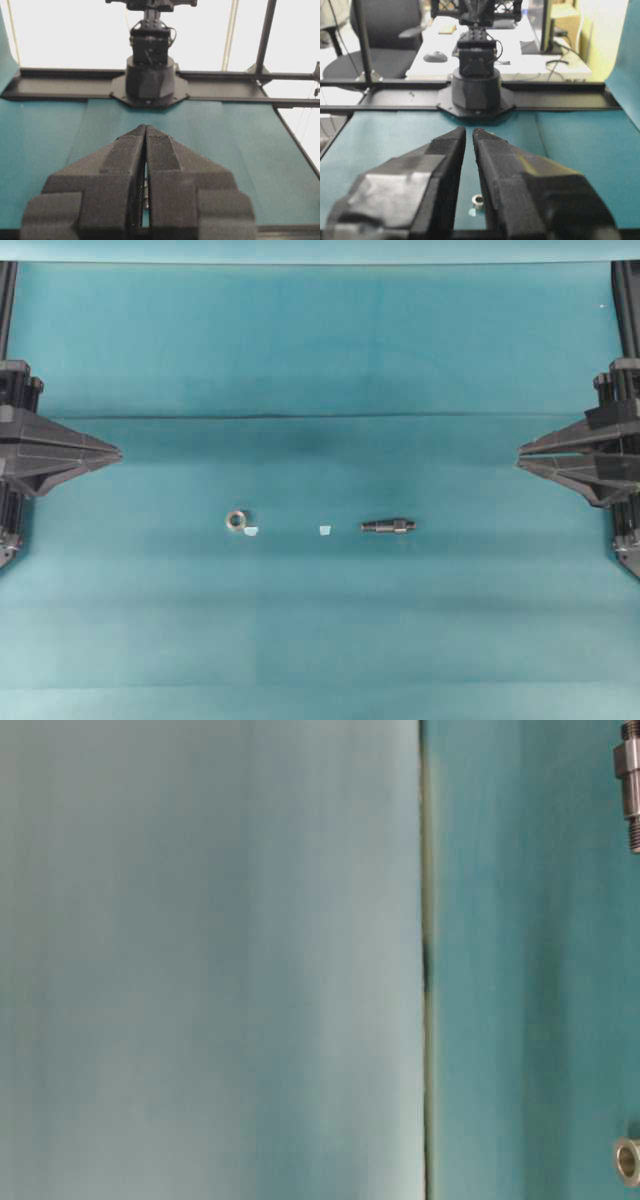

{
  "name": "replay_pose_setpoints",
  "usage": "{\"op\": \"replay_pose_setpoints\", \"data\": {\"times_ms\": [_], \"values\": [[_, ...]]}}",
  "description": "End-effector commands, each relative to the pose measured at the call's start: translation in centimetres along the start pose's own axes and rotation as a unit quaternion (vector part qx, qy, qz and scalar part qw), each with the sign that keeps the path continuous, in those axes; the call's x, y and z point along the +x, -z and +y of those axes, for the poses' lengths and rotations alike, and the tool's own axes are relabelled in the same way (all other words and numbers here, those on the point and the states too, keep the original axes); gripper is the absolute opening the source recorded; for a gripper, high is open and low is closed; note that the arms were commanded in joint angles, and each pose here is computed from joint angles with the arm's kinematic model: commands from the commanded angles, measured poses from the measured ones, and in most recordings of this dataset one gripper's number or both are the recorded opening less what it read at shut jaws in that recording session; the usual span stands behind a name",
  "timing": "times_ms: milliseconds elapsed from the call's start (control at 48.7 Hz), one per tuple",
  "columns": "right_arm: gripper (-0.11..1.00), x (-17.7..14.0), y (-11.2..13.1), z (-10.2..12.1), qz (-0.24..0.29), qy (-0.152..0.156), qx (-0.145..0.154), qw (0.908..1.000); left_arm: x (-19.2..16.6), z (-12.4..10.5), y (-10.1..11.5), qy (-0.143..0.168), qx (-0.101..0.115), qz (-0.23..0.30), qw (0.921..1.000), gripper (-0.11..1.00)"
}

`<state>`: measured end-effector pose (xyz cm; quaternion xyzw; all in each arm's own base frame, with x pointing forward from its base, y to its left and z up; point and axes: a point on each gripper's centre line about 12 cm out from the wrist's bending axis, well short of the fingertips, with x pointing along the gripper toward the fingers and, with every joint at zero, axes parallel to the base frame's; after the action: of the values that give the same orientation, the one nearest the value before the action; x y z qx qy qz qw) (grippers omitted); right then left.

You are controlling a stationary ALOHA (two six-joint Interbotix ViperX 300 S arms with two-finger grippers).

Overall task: Insert the washer onto the shaft with both hands.
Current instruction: 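Move left gripper over the silver washer and right gripper over the shaft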

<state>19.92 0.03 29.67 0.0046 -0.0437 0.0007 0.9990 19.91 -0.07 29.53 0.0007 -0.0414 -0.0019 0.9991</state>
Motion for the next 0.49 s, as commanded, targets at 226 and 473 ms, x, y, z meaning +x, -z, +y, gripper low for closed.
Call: {"op": "replay_pose_setpoints", "data": {"times_ms": [226,473], "values": [[-0.07,0.7,0.4,-0.2,0.068,0.013,0.077,0.9946,2.2,0.0,-0.4,0.0,-0.015,0.084,0.9963,0.02],[-0.08,2.1,1.9,-0.1,0.193,0.019,0.087,0.9773,4.4,0.0,1.9,-0.003,-0.016,0.186,0.9824,0.02]]}}
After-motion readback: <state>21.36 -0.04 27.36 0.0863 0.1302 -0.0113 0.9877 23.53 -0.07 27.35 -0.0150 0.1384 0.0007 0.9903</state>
